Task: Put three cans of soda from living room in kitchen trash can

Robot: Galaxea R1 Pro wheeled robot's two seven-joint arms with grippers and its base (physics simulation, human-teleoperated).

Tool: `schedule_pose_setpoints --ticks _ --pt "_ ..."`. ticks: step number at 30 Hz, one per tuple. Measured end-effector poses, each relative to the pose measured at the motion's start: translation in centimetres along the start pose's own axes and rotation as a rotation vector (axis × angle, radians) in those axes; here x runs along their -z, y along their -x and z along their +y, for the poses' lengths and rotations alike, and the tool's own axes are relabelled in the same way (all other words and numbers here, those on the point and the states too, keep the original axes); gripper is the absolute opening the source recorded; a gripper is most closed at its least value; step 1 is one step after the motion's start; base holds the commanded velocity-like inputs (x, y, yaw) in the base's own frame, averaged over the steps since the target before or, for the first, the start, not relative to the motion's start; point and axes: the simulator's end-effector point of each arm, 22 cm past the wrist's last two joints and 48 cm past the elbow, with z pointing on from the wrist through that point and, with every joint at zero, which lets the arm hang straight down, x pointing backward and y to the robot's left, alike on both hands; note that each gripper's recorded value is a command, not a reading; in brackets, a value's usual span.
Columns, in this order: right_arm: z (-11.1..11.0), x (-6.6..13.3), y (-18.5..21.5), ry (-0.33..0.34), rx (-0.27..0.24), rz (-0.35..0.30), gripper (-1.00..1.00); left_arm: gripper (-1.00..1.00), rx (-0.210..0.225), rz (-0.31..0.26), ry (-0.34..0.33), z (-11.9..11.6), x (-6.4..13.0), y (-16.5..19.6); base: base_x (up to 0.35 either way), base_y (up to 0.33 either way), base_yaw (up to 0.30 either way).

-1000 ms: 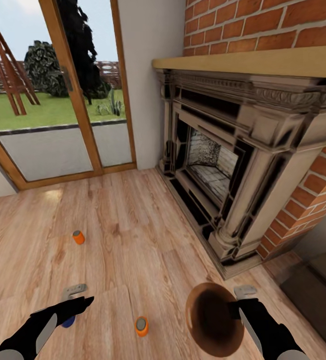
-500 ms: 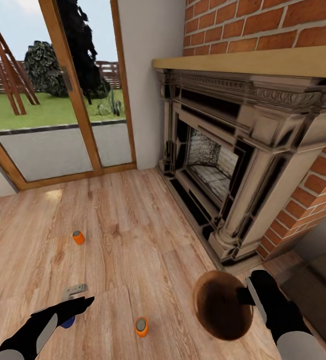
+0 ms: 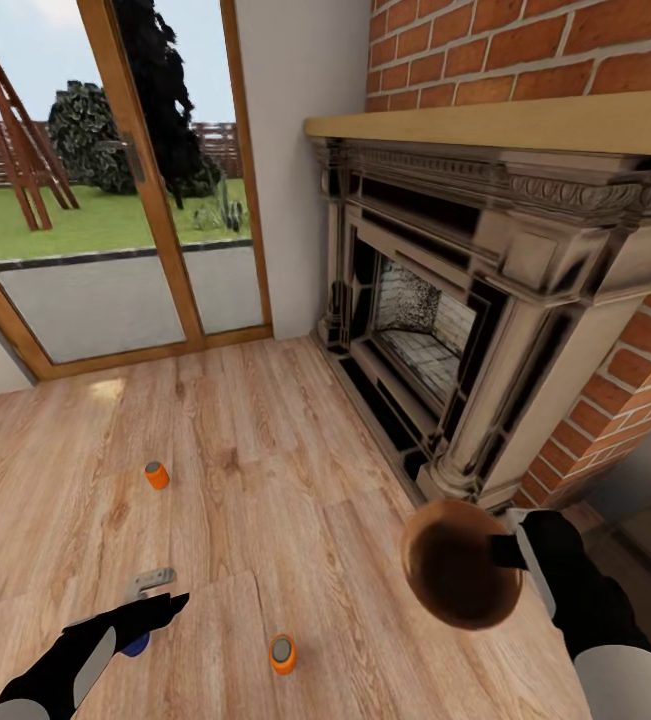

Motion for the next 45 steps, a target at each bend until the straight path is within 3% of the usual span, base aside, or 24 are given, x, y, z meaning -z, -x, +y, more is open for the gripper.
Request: schedule_pose_setpoints --ticks 3,8,12,16,21,24,25,29,36,45 --pt "1.7 -0.2 -0.3 0.081 -0.033 0.011 -1.0 1.0 0.0 0.0 0.0 0.0 0.0 0.0 0.0 0.0 0.0" --pt "0.4 -0.4 -0.6 0.029 0.0 0.02 -1.0 1.0 0.0 0.0 -0.001 0.0 0.0 0.0 0.0 0.0 0.0" --pt "2.1 -0.4 -0.7 0.089 -0.024 0.021 -1.0 1.0 0.001 0.0 0.001 0.0 0.0 0.0 0.0 0.0 0.0" --pt "1.3 -0.4 -0.7 0.048 0.002 0.021 -1.0 1.0 0.001 0.0 0.002 0.0 0.0 0.0 0.0 0.0 0.0" --pt "2.2 -0.4 -0.7 0.08 -0.012 0.021 -1.0 1.0 -0.001 0.0 0.002 -0.1 0.0 0.0 0.0 -0.005 0.0" --pt "2.0 -0.4 -0.7 0.068 -0.004 0.021 -1.0 1.0 -0.045 0.017 0.007 -0.9 -0.3 -0.7 0.0 -0.09 0.0" --pt "1.9 -0.4 -0.7 0.063 -0.001 0.021 -1.0 1.0 -0.074 0.032 0.005 -1.9 -0.6 -1.4 0.0 -0.073 0.0" --pt "2.0 -0.4 -0.7 0.065 -0.002 0.021 -1.0 1.0 -0.124 0.084 -0.017 -4.8 -1.2 -4.1 0.0 -0.04 0.0" --pt "1.9 -0.4 -0.7 0.062 0.0 0.021 -1.0 1.0 -0.147 0.119 -0.023 -6.1 -1.5 -6.0 0.0 -0.009 0.0" --pt "2.0 -0.4 -0.7 0.065 0.001 0.021 -1.0 1.0 -0.142 0.119 0.023 -5.4 -1.5 -6.0 0.0 0.0 0.0"
